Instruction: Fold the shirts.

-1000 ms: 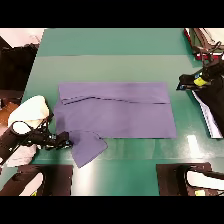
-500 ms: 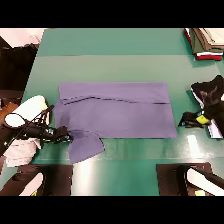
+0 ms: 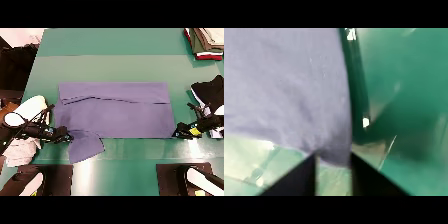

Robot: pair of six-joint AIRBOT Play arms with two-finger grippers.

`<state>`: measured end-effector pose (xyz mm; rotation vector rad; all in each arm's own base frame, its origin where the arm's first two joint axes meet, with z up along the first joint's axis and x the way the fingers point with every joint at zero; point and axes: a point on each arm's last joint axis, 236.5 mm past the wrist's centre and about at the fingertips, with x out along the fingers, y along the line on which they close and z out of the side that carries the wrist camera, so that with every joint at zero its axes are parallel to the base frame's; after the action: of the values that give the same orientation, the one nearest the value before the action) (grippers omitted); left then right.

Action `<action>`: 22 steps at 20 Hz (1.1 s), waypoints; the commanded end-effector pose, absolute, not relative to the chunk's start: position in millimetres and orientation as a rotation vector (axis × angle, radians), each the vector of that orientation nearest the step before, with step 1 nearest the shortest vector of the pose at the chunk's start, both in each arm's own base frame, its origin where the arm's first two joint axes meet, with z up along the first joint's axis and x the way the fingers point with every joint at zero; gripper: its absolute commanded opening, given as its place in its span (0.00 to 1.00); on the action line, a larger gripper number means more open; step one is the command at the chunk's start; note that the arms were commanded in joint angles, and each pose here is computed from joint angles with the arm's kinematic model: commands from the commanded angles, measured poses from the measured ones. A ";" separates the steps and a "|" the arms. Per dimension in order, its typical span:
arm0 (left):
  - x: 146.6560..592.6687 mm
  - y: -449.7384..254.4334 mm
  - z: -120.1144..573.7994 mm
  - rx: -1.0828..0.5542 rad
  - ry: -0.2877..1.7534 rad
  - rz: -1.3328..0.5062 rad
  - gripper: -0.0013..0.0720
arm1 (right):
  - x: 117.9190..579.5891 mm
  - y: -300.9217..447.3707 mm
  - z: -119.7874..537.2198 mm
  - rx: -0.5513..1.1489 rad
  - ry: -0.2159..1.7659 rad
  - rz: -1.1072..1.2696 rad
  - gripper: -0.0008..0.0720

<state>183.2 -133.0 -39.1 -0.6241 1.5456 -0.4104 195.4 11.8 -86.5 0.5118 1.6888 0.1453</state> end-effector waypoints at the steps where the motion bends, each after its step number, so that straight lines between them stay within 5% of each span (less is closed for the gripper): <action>1: 179.2 -133.8 -38.0 -0.616 1.558 -0.426 0.05 | 204.9 12.2 -84.8 0.487 1.657 0.153 0.05; 7: 139.2 -141.8 -26.6 -0.593 1.704 -0.538 0.05 | 175.4 -24.1 -43.0 0.300 1.799 0.118 0.03; 12: 99.6 -170.9 -5.8 -0.486 1.836 -0.698 0.05 | 171.7 -39.0 -14.1 0.197 1.678 0.037 0.03; 22: 272.2 -135.2 69.3 -0.202 1.174 -0.462 0.05 | 257.6 -5.9 15.2 0.352 1.258 0.108 0.03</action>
<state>227.8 -157.8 55.5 -0.2914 1.3387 -0.5780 225.4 -15.4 2.4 0.2900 1.4051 0.0912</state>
